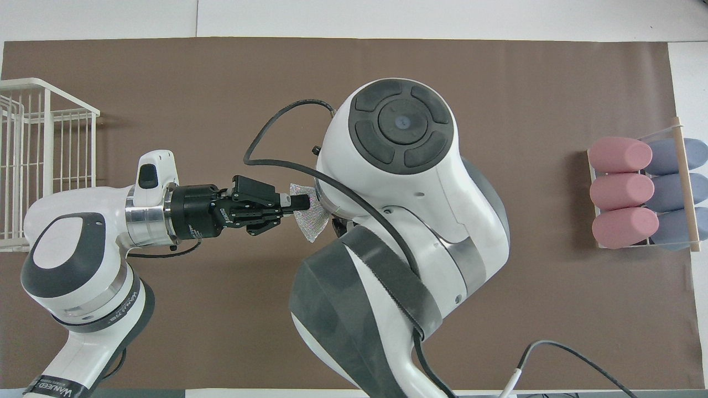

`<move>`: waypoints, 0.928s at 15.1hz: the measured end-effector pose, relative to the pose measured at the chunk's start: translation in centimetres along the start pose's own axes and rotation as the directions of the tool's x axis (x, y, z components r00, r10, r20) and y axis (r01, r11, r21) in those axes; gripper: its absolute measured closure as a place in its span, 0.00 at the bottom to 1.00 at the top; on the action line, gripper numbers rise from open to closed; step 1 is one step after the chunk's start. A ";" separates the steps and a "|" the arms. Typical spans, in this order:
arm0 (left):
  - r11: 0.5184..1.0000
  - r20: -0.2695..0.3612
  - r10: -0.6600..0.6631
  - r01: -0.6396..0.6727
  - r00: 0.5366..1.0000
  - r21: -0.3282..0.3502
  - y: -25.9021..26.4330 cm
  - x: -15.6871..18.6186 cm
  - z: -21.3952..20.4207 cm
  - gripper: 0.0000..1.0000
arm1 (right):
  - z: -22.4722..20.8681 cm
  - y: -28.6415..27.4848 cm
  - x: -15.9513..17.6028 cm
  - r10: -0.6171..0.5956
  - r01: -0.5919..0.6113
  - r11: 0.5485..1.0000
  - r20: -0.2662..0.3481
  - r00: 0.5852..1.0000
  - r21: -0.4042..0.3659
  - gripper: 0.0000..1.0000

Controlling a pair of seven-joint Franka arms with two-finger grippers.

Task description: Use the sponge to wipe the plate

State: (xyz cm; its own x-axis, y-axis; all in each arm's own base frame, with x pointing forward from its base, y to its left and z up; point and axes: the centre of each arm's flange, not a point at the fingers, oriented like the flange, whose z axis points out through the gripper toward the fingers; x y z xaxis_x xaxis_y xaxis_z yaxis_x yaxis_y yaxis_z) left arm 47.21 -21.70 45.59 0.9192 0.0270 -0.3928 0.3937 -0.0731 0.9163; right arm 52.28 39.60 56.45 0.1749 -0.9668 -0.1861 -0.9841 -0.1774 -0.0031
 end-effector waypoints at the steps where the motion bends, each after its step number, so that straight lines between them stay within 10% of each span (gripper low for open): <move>1: 1.000 0.000 0.001 -0.001 1.000 0.001 0.0 0.0 0.1 0.96 | 0.0 0.0 0.1 0.001 -0.001 1.000 0.000 1.000 0.000 0.88; 10: 1.000 0.002 0.003 -0.003 1.000 0.014 -0.2 -0.3 1.0 0.02 | 0.0 -1.0 1.7 -0.085 0.086 0.996 -0.015 0.996 0.029 0.89; 14: 0.999 -0.021 -0.010 0.011 1.000 0.032 -0.2 0.1 0.0 0.00 | 3.1 -1.3 7.1 -0.190 0.189 0.982 -0.051 0.981 -0.018 0.89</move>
State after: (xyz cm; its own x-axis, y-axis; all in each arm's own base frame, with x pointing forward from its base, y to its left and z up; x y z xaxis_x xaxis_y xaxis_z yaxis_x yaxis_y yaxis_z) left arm 47.24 -21.69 45.39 0.9151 0.0491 -0.4003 0.4033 -0.1044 0.9091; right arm 54.74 33.49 52.08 0.3599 -0.9236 -0.1321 -0.9326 -0.3604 -0.0207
